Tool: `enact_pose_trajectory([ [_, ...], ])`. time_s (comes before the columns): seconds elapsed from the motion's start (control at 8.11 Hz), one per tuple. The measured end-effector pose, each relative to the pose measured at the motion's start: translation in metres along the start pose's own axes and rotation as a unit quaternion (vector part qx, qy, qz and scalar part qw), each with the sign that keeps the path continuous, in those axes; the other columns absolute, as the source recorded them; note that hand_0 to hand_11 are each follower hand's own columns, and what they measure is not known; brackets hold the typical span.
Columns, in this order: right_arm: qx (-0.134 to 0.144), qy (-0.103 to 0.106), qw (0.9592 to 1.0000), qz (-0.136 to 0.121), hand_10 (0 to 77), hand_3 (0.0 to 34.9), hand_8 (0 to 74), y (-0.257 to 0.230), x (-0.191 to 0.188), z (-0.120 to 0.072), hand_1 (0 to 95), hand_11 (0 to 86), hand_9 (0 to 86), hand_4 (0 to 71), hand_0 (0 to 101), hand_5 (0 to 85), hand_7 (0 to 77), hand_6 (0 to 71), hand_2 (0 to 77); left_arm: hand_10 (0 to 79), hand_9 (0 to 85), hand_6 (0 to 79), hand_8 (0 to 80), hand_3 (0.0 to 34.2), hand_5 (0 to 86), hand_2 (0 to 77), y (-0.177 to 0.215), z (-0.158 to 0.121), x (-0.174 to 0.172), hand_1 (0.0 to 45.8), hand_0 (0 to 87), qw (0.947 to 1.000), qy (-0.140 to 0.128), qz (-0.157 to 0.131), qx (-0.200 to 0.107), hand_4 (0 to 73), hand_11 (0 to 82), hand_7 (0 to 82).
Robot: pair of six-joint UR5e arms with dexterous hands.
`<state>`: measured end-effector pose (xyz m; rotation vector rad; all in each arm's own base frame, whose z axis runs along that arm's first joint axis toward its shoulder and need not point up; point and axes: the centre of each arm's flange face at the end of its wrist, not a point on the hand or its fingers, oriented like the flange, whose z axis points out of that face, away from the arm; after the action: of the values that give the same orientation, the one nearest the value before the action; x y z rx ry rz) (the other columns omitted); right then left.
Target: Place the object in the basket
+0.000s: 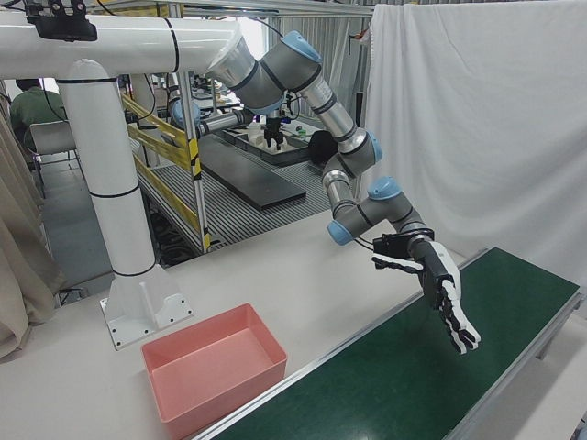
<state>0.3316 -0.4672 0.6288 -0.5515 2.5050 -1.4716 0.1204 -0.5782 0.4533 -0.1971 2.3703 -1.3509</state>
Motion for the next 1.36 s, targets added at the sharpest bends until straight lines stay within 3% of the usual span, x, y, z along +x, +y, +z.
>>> enact_pose_trajectory([
  [1.36,0.000,0.000,1.0000,0.000,0.5,0.1,0.0,0.0000,0.0000,0.0000,0.0,0.0,0.0,0.5,0,0.0,0.5,0.0,1.1,3.3,0.5,0.5,0.5,0.5,5.4,0.5,-0.0002,-0.0001,-0.0007,3.3,49.5,1.0000,-0.001,0.000,0.002,9.8,6.0,0.5],
])
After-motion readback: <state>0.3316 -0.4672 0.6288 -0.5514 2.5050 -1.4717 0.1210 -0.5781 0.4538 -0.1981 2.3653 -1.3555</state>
